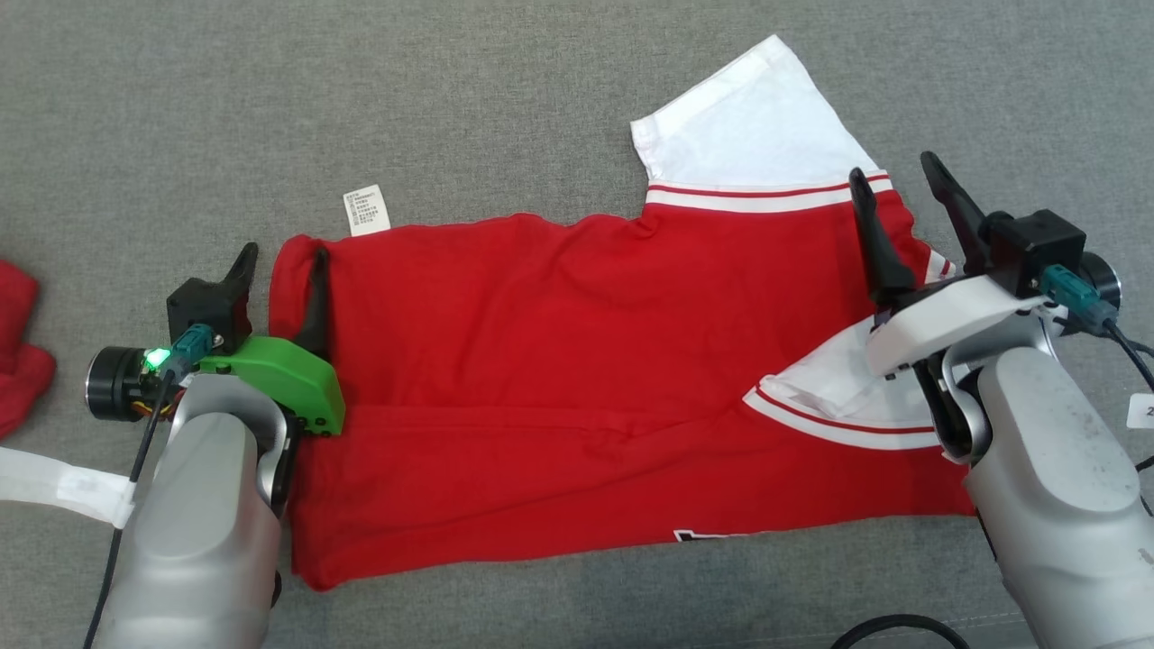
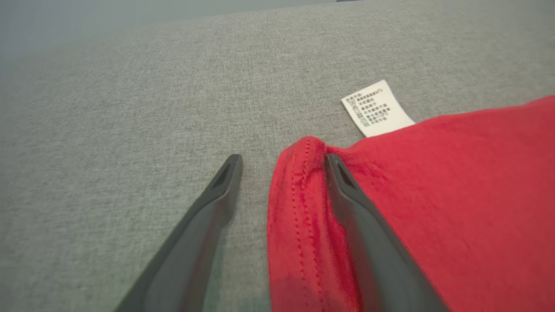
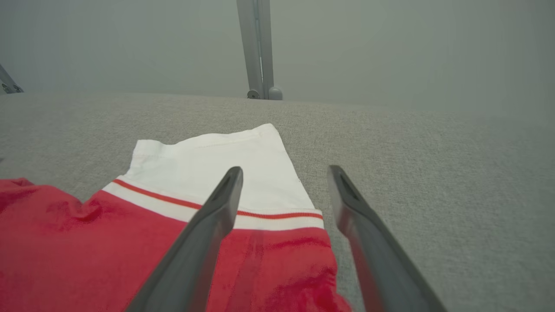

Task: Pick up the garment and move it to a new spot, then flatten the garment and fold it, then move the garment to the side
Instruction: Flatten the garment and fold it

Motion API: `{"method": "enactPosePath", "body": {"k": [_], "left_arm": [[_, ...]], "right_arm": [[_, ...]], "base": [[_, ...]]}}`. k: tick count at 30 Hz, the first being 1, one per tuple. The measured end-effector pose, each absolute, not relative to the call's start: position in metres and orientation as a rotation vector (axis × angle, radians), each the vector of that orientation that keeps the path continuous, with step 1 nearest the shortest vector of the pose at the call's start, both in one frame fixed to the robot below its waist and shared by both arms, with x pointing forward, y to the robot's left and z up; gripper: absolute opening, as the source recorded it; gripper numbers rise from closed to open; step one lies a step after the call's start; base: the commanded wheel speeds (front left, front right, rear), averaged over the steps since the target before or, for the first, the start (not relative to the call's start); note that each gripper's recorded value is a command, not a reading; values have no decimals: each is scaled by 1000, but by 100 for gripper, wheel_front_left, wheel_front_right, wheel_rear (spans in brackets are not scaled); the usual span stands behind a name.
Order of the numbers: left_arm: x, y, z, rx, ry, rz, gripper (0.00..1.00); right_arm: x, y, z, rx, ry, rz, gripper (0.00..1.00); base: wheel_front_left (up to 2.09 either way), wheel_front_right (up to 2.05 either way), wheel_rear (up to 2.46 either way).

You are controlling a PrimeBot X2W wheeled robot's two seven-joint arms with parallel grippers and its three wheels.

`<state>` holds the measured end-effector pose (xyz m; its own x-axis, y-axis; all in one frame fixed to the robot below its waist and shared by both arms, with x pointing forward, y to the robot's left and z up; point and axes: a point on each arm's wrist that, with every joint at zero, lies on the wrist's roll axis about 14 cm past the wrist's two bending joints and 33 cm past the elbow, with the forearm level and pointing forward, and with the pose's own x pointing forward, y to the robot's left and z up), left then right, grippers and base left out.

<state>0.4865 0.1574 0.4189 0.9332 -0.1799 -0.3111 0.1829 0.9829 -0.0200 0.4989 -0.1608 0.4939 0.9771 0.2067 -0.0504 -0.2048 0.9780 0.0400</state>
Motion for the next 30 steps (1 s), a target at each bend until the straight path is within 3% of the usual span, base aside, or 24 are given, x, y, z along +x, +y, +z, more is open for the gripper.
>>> {"method": "enactPosePath", "body": {"k": [1, 9, 16, 25, 26, 28, 30], "left_arm": [[487, 154, 419, 9, 315, -193, 0], [489, 144, 429, -7, 279, -216, 0], [488, 139, 444, -6, 228, -233, 0], [488, 142, 447, -13, 211, -230, 0], [488, 144, 446, -13, 212, -226, 0], [488, 147, 443, -14, 219, -218, 0], [488, 149, 441, -15, 223, -213, 0]], "right_arm": [[502, -160, 496, 28, 49, 214, 100], [542, -147, 512, -53, 29, 293, 100], [581, -133, 495, -150, 210, 344, 100], [603, -120, 445, -182, 444, 364, 100], [605, -118, 442, -187, 453, 367, 84], [609, -114, 438, -184, 459, 374, 1], [611, -110, 436, -179, 454, 382, 0]], "base": [[0, 0, 0], [0, 0, 0], [0, 0, 0], [0, 0, 0], [0, 0, 0], [0, 0, 0], [0, 0, 0]]}}
